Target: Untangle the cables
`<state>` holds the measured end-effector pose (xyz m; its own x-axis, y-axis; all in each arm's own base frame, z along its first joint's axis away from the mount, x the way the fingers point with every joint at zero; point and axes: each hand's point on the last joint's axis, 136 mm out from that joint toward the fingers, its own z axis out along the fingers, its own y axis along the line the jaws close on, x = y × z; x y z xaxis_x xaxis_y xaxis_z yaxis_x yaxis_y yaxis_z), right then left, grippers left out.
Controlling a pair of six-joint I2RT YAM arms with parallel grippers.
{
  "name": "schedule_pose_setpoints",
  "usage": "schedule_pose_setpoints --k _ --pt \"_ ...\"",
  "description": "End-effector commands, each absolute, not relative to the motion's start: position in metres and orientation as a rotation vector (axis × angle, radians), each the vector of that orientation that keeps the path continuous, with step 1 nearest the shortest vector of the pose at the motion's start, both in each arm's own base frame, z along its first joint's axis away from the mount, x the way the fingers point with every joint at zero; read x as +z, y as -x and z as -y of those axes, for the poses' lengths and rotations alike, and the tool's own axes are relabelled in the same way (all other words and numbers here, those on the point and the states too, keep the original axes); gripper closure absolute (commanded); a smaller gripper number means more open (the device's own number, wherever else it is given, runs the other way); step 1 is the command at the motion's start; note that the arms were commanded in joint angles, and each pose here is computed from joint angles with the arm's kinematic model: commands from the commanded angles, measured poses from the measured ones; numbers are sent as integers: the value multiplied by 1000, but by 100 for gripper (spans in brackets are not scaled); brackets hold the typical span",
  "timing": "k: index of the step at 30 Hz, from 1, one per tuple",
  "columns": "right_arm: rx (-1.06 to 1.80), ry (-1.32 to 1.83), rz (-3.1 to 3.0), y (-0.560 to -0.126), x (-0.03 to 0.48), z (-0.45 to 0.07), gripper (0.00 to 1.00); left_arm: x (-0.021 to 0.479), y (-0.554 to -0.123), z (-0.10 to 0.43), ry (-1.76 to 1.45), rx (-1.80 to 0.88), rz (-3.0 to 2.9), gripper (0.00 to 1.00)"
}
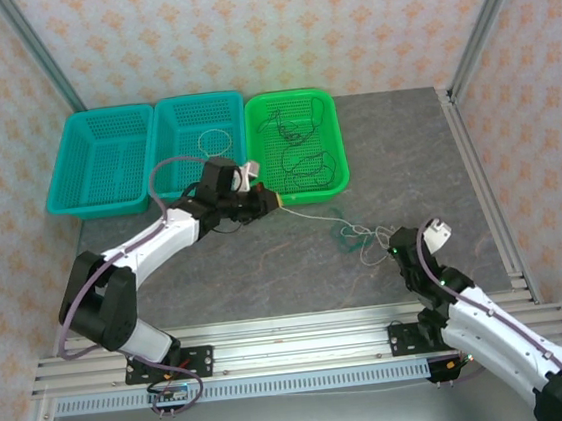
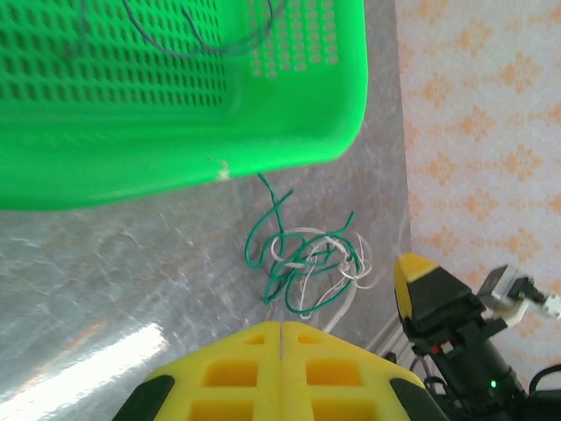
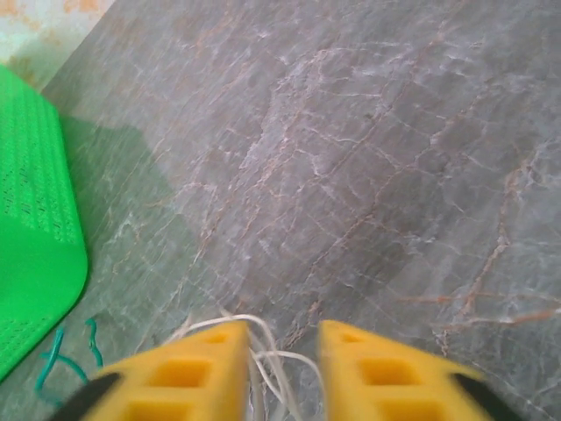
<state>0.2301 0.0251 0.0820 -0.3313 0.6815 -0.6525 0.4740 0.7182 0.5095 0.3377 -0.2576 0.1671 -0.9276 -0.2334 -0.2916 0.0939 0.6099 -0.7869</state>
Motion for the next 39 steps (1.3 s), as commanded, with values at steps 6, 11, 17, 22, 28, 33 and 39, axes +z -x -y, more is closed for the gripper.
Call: schedule_pose_setpoints --k 6,11,17,22,28,33,39 --pt "635 -60 -2025 -252 138 -138 52 199 -337 260 22 -1281 -2379 100" --pt "573 239 -2119 -261 125 -189 36 213 -335 262 -22 -1306 -2342 100" --pt "106 -248 -2169 -309 87 -126 35 243 -322 253 -141 -1238 -2281 100" --pt "-25 -706 -2202 -311 60 -77 36 283 -310 223 -187 -1044 -2153 100" --pt "112 -1068 -2178 -294 25 -43 51 299 -299 167 -52 -766 -2011 100" --pt "235 -940 -2147 -304 48 -50 55 282 -295 164 -41 -761 -2046 100" --pt "577 -292 -2134 -318 112 -135 44 268 -300 172 -27 -807 -2075 100"
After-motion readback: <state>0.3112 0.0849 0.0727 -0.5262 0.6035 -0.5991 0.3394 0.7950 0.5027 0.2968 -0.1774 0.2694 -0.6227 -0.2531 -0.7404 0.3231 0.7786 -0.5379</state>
